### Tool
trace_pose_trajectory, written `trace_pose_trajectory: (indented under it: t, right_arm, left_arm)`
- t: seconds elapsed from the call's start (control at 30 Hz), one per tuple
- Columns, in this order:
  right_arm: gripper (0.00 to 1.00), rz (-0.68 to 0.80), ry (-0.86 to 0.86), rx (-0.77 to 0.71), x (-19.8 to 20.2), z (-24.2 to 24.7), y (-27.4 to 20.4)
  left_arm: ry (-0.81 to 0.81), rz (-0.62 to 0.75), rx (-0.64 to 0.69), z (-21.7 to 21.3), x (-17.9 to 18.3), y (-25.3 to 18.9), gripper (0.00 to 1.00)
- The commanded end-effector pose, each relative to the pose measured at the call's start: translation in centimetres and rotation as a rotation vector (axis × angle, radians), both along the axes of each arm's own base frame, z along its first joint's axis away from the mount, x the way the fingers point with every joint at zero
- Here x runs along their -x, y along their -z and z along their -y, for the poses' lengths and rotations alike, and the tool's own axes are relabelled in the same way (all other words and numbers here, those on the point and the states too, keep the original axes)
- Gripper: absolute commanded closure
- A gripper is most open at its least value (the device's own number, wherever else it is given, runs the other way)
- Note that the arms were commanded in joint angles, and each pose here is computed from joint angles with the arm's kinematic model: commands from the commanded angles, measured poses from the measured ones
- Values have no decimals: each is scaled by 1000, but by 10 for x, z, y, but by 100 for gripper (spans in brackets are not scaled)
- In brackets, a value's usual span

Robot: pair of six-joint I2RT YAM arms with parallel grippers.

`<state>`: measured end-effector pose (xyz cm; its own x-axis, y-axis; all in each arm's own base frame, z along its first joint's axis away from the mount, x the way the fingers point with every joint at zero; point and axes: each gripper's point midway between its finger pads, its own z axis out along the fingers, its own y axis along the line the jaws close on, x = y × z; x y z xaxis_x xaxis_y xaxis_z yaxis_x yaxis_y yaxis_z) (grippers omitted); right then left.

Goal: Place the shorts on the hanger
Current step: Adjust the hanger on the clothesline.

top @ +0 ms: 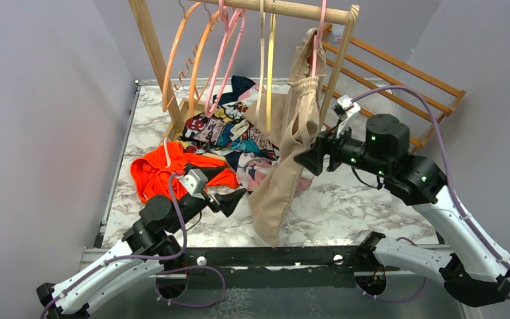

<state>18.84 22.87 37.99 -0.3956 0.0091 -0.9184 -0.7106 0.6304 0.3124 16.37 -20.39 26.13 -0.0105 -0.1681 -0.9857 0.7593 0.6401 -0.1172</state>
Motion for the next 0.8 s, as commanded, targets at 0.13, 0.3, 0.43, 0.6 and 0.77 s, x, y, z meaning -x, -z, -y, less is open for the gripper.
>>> trace_pose_trajectory:
  t: [0.13, 0.3, 0.43, 0.6, 0.77]
  right_arm:
    - [10, 57, 98, 119, -4, 32, -11]
    - [9, 146, 121, 71, -7, 36, -54]
    - [9, 181, 237, -4, -23, 44, -81]
    - [12, 159, 436, -76, -53, 55, -90]
    - [19, 168, 530, -69, -73, 58, -94]
  left_arm:
    - [-13, 4, -11, 0, -3, 2, 1]
    - [-10, 1, -12, 1, -3, 2, 1]
    - [-18, 1, -13, 0, -4, 3, 1]
    - [-20, -2, -21, 0, -5, 4, 1]
    - [-17, -4, -25, 0, -4, 5, 1]
